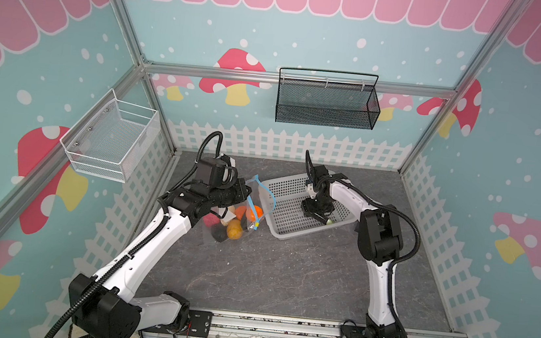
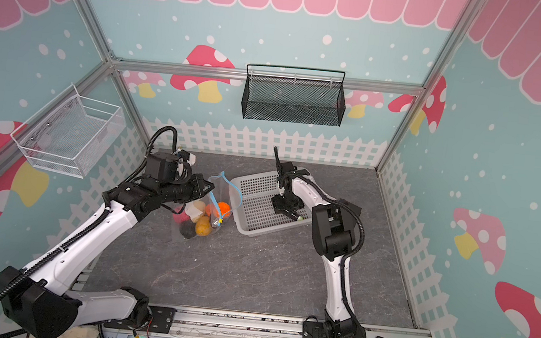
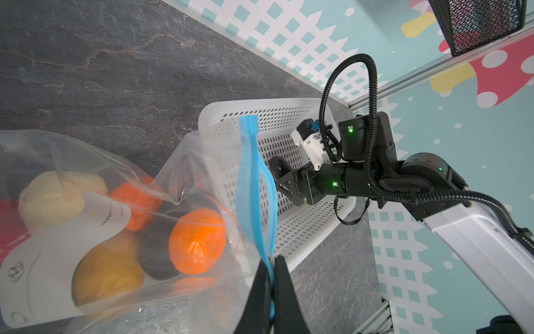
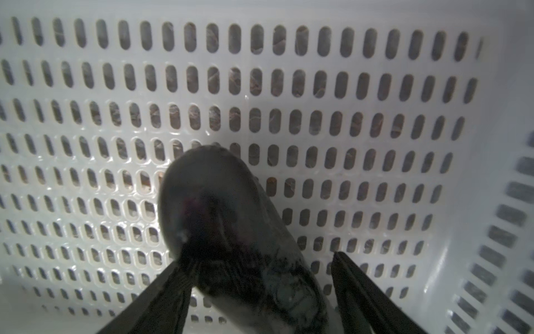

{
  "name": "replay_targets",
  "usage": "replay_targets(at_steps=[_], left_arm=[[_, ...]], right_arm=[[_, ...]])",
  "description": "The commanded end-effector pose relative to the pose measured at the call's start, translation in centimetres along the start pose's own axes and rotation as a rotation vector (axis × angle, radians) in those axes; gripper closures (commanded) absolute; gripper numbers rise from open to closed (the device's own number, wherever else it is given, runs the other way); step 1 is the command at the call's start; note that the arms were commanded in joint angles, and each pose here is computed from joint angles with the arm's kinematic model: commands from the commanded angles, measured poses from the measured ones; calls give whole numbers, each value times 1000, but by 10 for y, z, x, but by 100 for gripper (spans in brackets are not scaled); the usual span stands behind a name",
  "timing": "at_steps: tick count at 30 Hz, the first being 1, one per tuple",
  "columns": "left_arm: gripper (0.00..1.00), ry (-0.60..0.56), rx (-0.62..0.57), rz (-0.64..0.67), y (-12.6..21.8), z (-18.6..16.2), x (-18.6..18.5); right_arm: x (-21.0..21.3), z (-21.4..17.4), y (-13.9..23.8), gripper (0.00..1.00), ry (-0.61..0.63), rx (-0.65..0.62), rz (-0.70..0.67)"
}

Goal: Place the food in the zip-top bag and seal the zipper
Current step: 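Lower the right gripper and grasp the purple eggplant at its wide end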

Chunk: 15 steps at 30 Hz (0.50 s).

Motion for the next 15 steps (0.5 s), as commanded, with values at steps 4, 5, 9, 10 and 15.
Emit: replay_targets(at_steps=[4,5,9,10,15], left_arm=[[100,-4,-15,-20,5,0,0],[100,-3,-14,-20,5,0,0],[100,-3,-15,-17,5,0,1],[100,-2,-15,-17,5,-1,1],[100,0,-15,-16,3,0,2]], right_arm=[[-6,18,-13,28,-6,-19,-11],[-7,20,-14,29,-11,-24,-10],[-8,27,-16,32,-19,-33,-1],[-8,27,-18,33,-20,-31,2],[-9,26,-20,40,-26,-28,11]])
Point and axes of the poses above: each gripper's point midway between its finger pads, its own y axis back along the fingers, its own x axis along the line the jaws close on, z = x × y, the point moved 3 cm from there along y, back along the fingers, and after that the axes turned 6 degrees about y, right-handed, at the moved point
